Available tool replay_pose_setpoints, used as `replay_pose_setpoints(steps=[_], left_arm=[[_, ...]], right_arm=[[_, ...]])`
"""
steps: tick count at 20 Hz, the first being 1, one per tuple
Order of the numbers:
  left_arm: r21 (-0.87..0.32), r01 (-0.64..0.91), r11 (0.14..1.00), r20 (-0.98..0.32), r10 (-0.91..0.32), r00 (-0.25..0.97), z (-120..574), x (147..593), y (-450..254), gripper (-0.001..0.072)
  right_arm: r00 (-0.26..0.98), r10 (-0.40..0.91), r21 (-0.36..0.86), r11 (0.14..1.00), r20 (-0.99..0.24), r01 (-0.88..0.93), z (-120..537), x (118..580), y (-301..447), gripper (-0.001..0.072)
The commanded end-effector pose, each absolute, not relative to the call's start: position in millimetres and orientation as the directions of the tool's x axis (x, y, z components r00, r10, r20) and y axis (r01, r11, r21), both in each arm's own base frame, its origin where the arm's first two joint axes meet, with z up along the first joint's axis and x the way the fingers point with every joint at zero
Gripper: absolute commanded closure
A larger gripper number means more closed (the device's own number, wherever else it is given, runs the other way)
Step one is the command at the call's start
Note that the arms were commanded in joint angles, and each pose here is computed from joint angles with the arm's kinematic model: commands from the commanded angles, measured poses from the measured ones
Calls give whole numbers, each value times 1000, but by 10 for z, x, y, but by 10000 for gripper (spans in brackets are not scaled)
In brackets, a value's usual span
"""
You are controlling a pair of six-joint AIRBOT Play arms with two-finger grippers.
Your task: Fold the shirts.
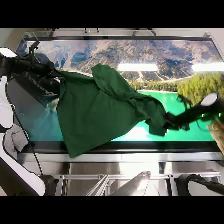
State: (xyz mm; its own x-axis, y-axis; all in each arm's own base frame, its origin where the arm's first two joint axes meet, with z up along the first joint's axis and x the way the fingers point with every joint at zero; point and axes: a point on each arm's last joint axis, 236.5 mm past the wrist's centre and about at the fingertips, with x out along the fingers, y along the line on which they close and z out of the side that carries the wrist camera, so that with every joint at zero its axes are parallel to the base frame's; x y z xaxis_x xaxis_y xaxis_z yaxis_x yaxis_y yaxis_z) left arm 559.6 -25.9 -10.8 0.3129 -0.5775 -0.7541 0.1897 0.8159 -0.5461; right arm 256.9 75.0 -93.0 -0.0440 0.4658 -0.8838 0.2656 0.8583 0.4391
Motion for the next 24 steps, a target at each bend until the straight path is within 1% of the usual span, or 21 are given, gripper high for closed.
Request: replay_pose_setpoints(steps=[1,2,3,4,5,7,8,9,11,12,15,17,20,22,24], left_arm=[[-552,230,802,-729,-598,333,-90,5692,-334,687],[-563,232,793,-716,-608,343,-25,5701,-339,565],[-583,212,784,-704,-618,350,61,5684,-309,342],[-597,181,782,-704,-618,350,169,5626,-231,142],[-608,143,781,-708,-615,346,270,5541,-131,-13],[-624,23,781,-736,-597,319,366,5252,189,1],[-627,-43,778,-755,-593,279,320,5039,319,76],[-626,-98,774,-772,-596,220,225,4770,419,166],[-621,-198,758,-783,-612,112,42,4248,478,162],[-625,-243,742,-776,-624,89,-36,4026,468,162],[-621,-346,703,-769,-632,97,-268,3517,364,162],[-615,-396,681,-765,-637,92,-379,3219,244,162],[-610,-413,676,-766,-636,90,-422,2941,87,162],[-611,-418,672,-765,-637,94,-409,2812,4,162],[-607,-439,662,-761,-644,82,-433,2673,-76,162]], right_arm=[[101,407,418,861,-908,290,-979,2424,884,689],[141,405,429,858,-903,281,-899,2492,887,674],[179,398,434,860,-900,269,-804,2566,854,487],[214,381,429,865,-900,263,-701,2649,766,322],[256,346,409,873,-903,264,-583,2763,592,304],[333,302,398,875,-893,275,-372,3005,210,304],[361,306,417,863,-881,285,-317,3110,62,305],[383,338,456,846,-860,276,-302,3221,-28,304],[386,420,524,823,-821,219,-404,3360,-83,304],[364,448,539,817,-817,205,-518,3400,-100,304],[244,521,565,809,-818,164,-935,3474,-41,304],[181,589,613,779,-788,132,-1098,3551,107,305],[99,693,700,708,-714,89,-1149,3578,404,306],[43,712,712,697,-701,84,-1214,3503,521,348],[7,721,720,691,-693,72,-1269,3451,618,348]])
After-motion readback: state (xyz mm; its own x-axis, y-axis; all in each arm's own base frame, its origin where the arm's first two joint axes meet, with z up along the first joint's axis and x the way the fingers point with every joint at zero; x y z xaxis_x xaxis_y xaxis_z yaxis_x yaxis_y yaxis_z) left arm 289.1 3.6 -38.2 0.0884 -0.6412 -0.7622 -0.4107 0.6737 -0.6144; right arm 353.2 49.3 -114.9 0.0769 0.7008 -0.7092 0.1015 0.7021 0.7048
